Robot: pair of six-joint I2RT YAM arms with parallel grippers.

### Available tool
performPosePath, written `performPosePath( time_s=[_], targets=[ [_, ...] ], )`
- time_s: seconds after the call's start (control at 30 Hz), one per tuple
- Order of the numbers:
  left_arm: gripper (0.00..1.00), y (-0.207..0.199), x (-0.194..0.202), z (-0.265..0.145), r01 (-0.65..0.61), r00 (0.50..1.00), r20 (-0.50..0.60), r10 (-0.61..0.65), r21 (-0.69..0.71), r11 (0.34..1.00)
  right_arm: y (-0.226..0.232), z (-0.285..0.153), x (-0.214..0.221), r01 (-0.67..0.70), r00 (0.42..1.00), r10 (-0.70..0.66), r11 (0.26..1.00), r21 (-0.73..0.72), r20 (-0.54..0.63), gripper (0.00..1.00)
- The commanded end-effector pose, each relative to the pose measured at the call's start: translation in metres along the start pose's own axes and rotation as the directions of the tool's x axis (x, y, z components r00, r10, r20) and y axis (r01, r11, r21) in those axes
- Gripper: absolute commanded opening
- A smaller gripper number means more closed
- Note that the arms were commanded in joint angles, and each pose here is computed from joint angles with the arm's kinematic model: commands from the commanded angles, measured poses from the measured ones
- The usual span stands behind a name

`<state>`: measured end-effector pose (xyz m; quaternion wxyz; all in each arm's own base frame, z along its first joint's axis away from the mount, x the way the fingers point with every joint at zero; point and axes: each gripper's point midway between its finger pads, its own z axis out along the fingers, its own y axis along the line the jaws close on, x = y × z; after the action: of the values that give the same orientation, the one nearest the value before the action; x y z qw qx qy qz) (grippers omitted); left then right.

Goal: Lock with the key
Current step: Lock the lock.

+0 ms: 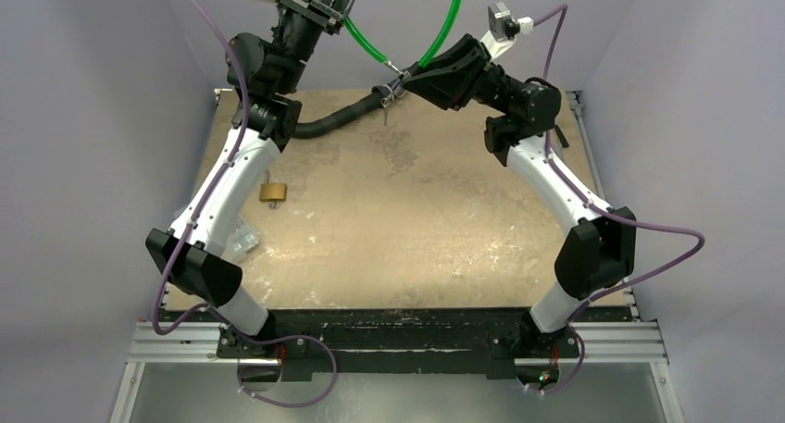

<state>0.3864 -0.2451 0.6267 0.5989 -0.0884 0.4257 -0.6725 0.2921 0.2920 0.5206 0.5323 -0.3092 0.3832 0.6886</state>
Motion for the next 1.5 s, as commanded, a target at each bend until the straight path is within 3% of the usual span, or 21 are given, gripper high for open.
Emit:
performPosePath(
  time_s=[0.0, 0.47, 0.8, 1.0, 1.47],
  targets=[
    [0.0, -0.022, 0.026, -0.006, 0.008, 0.997, -0.072, -0.003, 0.061, 0.998, 0.005, 0.01, -0.025, -0.038, 0.995, 0.032, 0.997, 0.063, 0.097, 0.0],
    [0.0, -0.021, 0.036, -0.011, 0.028, 0.995, -0.092, -0.023, 0.055, 0.998, -0.026, 0.008, -0.022, -0.124, 0.986, 0.102, 0.977, 0.175, 0.129, 0.0],
    [0.0, 0.014, 0.055, -0.016, 0.083, 0.988, -0.13, -0.089, -0.052, 0.995, 0.012, 0.014, -0.034, 0.058, 0.992, -0.06, 0.998, 0.023, 0.114, 0.0],
    [0.0, 0.057, 0.08, -0.027, 0.083, 0.979, -0.17, -0.11, -0.16, 0.984, 0.028, 0.018, -0.035, 0.096, 0.99, -0.093, 0.995, -0.024, 0.107, 0.0],
    [0.0, 0.056, 0.141, -0.052, -0.007, 0.963, -0.267, -0.028, -0.129, 0.992, -0.027, 0.018, -0.028, -0.117, 0.985, 0.091, 0.978, 0.174, 0.149, 0.0]
  ],
)
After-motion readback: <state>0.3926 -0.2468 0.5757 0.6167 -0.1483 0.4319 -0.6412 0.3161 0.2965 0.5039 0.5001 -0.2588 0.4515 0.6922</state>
